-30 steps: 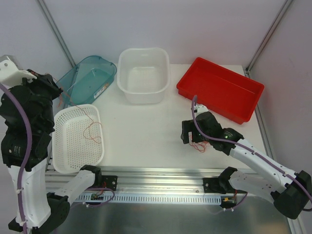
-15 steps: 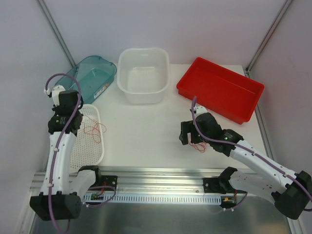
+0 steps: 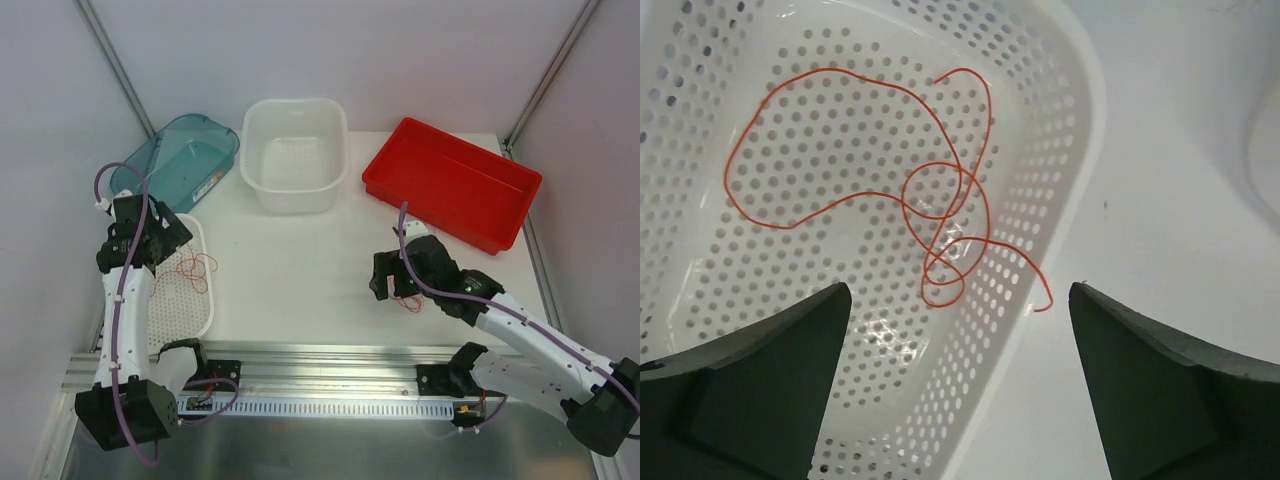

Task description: Untangle the cables

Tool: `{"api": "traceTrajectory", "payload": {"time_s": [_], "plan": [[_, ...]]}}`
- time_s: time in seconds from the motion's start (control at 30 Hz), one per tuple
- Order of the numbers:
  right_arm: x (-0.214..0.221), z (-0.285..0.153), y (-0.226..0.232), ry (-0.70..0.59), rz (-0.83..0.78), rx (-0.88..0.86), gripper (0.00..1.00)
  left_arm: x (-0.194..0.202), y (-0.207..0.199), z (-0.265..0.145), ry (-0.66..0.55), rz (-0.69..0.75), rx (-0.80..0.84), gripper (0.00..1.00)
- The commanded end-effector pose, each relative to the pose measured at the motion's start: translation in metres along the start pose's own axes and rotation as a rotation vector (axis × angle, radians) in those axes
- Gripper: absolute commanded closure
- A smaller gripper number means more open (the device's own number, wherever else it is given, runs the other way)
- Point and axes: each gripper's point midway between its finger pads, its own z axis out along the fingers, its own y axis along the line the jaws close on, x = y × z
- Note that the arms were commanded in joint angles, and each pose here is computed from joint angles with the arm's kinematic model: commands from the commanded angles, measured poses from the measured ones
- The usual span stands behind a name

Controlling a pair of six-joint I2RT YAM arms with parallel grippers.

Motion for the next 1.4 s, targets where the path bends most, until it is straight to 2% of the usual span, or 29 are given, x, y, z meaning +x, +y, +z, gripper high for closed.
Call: {"api": "traceTrajectory", "payload": {"time_s": [0.0,0.1,0.27,0.43,0.57,0.77,0.87,1.17,1.33,1.37], "plan": [[-0.004,-0.001,0.002,-0.025,-0.006,-0.011,0.09,0.001,-0.023,-0.013,0.017,-0.107,0.119,0.08],[-0.003,-0.001,0.003,-0.028,-0.012,-0.018,0.09,0.015,-0.023,-0.007,0.058,-0.172,0.116,0.08],[0.0,0.0,0.004,-0.03,-0.022,-0.034,0.09,0.035,-0.022,0.004,0.112,-0.339,0.083,0.18],[0.004,-0.001,0.005,-0.035,-0.018,-0.056,0.09,0.034,-0.03,0.014,0.121,-0.496,0.078,0.22],[0.008,-0.002,0.007,-0.037,-0.013,-0.078,0.09,0.035,-0.026,0.027,0.115,-0.626,0.013,0.28],[0.015,-0.004,0.004,-0.029,-0.023,-0.076,0.09,0.043,-0.033,0.05,0.161,-0.759,-0.017,0.36],[0.017,-0.005,0.003,-0.029,-0.026,-0.079,0.08,0.045,-0.036,0.059,0.185,-0.781,-0.029,0.37],[0.023,-0.005,-0.002,-0.019,-0.037,-0.064,0.08,0.054,-0.029,0.083,0.204,-0.769,-0.105,0.5],[0.024,-0.005,-0.005,-0.018,-0.04,-0.05,0.08,0.064,-0.027,0.09,0.228,-0.772,-0.127,0.64],[0.024,-0.005,-0.005,-0.019,-0.039,-0.049,0.08,0.065,-0.027,0.09,0.232,-0.77,-0.127,0.69]]}}
